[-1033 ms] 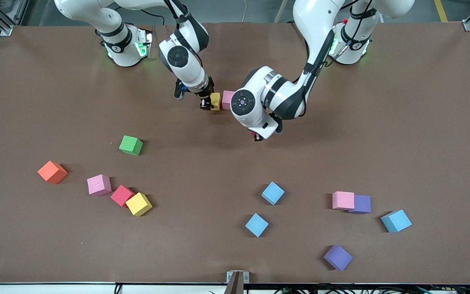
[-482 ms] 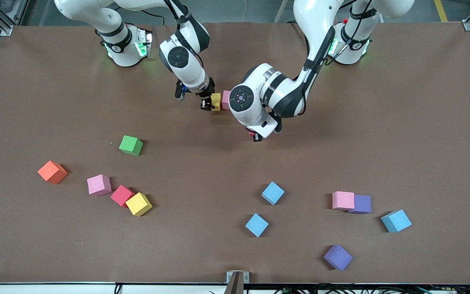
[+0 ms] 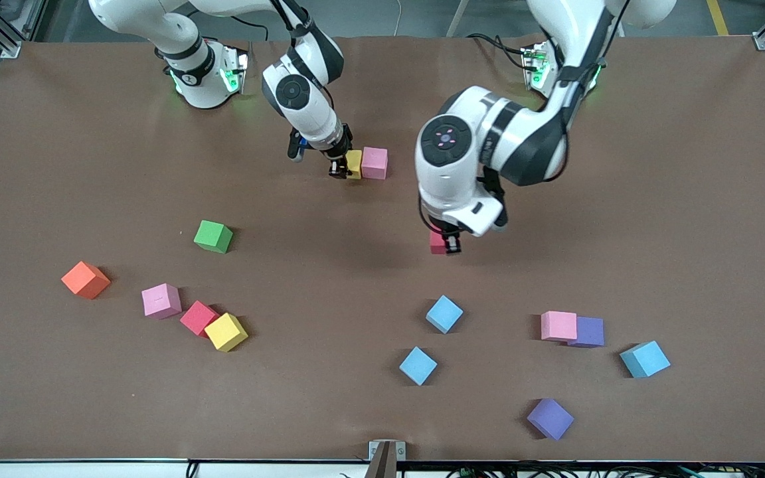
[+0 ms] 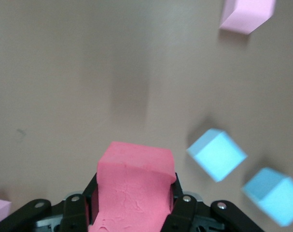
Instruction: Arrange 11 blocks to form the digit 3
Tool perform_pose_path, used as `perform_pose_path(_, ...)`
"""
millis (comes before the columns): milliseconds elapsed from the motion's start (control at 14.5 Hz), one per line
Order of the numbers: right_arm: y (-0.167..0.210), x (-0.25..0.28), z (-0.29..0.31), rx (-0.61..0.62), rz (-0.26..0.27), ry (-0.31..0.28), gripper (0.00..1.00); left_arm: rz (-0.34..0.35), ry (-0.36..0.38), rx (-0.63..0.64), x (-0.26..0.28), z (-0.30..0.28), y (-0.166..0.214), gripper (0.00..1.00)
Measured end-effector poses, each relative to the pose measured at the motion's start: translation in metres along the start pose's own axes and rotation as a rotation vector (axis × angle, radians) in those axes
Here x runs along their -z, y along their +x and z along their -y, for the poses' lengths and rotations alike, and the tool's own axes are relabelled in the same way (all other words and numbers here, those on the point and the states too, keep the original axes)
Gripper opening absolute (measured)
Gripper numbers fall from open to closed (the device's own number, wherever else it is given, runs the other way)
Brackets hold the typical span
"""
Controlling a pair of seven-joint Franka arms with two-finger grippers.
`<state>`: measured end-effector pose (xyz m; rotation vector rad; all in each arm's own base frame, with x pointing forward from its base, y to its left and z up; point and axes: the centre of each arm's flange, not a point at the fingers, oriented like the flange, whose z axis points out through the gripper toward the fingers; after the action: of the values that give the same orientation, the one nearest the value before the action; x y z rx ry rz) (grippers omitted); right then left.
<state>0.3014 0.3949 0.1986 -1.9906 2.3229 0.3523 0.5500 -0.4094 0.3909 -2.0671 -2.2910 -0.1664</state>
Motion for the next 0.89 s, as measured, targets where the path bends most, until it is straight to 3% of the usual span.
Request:
perform_pose_path(344, -0.003, 0.000, -0.001, 0.005, 0.003, 0.000, 0.60, 0.041, -0.038, 0.078, 0.034, -0.036, 0.042, 0.25)
perform_pose_path(620, -0.014, 0.006, 0.000, 0.015, 0.022, 0.009, 0.96, 0.040, -0.022, 0.097, 0.053, -0.039, 0.071, 0.25)
perform_pose_path(895, -0.017, 0.009, 0.003, 0.012, 0.030, 0.015, 1.00, 0.035, 0.028, 0.072, 0.057, 0.001, 0.088, 0.25)
